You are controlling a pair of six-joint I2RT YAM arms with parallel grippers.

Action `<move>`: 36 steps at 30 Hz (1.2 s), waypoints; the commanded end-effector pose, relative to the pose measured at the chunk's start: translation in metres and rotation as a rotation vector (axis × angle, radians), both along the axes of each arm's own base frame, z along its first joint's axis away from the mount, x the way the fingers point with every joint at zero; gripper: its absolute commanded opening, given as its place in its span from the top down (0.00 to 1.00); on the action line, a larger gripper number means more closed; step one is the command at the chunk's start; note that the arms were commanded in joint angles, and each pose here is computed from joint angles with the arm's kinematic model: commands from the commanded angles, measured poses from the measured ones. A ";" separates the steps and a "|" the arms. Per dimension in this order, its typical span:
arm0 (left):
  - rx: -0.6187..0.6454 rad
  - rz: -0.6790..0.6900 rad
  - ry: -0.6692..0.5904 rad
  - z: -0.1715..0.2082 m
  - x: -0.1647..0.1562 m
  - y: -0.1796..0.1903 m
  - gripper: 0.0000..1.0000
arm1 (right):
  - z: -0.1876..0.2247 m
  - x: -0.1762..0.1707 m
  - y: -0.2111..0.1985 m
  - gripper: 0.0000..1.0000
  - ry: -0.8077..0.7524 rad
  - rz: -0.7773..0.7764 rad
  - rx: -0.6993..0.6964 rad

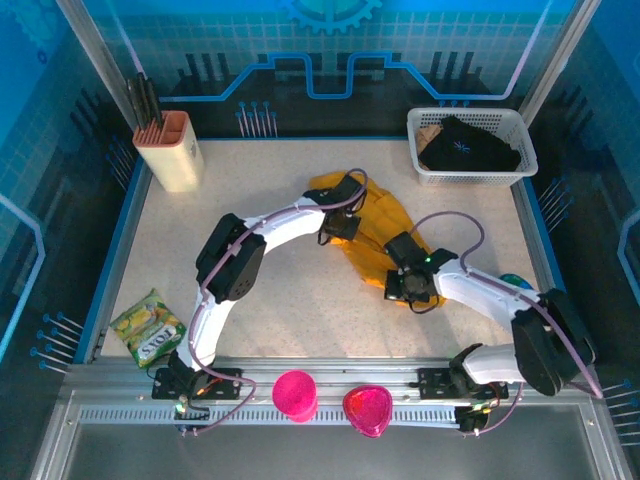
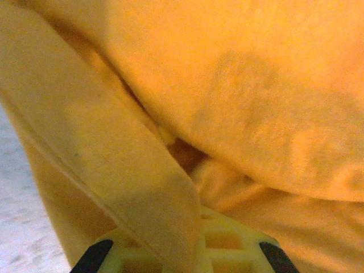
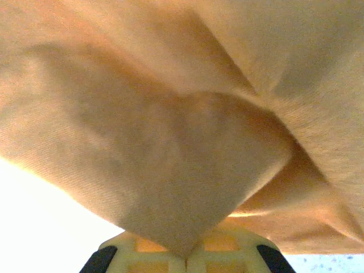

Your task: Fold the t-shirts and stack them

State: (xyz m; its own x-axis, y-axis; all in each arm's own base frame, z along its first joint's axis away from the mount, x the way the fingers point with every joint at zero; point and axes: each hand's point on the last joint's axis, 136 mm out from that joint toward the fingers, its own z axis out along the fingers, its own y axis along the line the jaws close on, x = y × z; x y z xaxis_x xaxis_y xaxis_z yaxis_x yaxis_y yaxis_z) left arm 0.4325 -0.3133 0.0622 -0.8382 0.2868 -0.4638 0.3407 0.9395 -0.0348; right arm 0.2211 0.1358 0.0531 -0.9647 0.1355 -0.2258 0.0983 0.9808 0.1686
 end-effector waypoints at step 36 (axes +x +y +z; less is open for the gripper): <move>0.167 0.067 -0.179 0.123 0.028 0.041 0.01 | 0.055 0.078 -0.070 1.00 -0.176 -0.149 -0.161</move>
